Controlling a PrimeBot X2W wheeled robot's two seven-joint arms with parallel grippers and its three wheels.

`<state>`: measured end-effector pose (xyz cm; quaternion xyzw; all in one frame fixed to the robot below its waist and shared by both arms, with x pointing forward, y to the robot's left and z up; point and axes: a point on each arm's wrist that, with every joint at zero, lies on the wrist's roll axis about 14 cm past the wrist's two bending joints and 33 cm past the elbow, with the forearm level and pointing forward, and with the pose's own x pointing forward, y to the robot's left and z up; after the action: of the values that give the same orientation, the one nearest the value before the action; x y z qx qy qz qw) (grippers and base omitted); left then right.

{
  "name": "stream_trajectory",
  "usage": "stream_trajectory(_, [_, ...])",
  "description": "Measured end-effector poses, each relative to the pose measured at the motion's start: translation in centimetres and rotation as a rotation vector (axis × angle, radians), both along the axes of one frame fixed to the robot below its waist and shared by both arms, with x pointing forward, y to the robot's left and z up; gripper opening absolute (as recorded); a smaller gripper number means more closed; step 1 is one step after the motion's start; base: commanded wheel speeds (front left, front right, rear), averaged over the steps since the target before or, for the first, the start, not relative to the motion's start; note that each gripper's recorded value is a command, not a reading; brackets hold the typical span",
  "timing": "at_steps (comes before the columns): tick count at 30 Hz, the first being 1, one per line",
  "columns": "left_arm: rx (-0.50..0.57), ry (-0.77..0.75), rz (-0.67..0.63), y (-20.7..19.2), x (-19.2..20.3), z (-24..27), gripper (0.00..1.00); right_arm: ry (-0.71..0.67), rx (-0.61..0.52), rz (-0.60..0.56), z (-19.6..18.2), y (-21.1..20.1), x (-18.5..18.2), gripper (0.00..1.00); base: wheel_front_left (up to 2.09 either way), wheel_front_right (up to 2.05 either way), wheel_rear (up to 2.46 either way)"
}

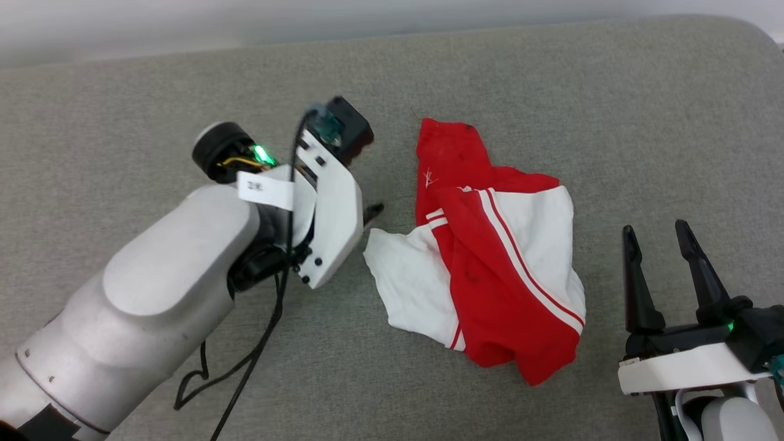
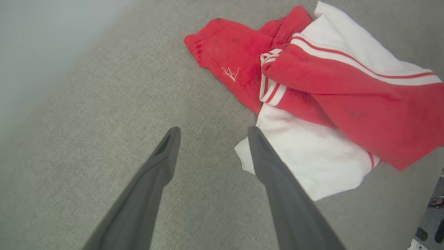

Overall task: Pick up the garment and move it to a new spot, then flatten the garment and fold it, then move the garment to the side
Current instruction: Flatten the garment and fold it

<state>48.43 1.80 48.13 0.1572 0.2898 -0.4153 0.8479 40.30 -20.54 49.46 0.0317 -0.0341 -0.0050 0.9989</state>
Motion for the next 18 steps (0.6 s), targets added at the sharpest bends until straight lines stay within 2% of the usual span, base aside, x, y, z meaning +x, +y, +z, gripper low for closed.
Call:
stream_trajectory(2, [0.063,0.048,-0.047,-0.3,-0.8,-1.7,1.00,0.007,-0.002,-0.008,-0.3,-0.3,0.1,1.00,0.00,0.00,0.00])
stream_trajectory(9, [0.177,0.179,-0.159,-1.3,-2.9,-6.8,1.00,0.026,-0.005,-0.040,-1.0,-1.4,0.4,1.00,0.00,0.00,0.00])
stream_trajectory(18, [0.272,0.257,-0.198,-0.7,-4.2,-10.3,1.00,0.037,-0.008,-0.057,-1.3,-2.0,0.4,1.00,0.00,0.00,0.00])
